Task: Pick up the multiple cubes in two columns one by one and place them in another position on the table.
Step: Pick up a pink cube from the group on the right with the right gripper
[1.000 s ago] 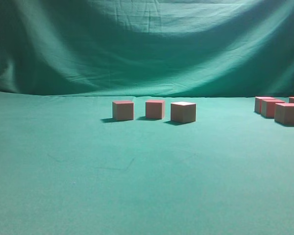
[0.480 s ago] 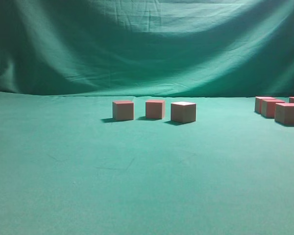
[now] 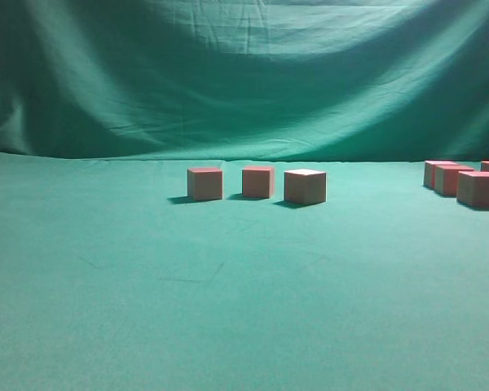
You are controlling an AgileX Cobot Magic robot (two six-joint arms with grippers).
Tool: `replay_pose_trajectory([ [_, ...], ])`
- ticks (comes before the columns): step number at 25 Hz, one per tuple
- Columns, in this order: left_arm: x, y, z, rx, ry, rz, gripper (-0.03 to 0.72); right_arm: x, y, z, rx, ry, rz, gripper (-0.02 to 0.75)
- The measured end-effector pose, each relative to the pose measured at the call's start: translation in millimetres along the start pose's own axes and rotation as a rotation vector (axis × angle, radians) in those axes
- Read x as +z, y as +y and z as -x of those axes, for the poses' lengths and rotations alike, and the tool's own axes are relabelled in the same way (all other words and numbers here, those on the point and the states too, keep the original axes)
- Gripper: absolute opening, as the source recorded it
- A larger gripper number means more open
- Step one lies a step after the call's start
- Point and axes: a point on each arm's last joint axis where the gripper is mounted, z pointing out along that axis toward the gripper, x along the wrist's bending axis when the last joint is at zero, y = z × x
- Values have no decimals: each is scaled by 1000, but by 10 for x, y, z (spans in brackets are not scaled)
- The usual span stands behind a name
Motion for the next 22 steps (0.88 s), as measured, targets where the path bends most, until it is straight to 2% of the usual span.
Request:
replay_pose_trajectory([
  [9, 0, 0, 0, 0, 0, 0, 0, 203, 26, 11, -8, -9, -31, 487],
  [10, 0, 0, 0, 0, 0, 0, 0, 209, 27, 14, -12, -13, -31, 412],
  [13, 0, 0, 0, 0, 0, 0, 0, 208, 28, 27, -15, -27, -30, 262],
  [14, 0, 0, 0, 0, 0, 0, 0, 208, 26, 31, -19, -30, -32, 249],
  [17, 0, 0, 0, 0, 0, 0, 0, 175, 42, 35, -21, -37, -66, 261],
  [22, 0, 0, 0, 0, 0, 0, 0, -35, 145, 31, 11, -52, -218, 261],
])
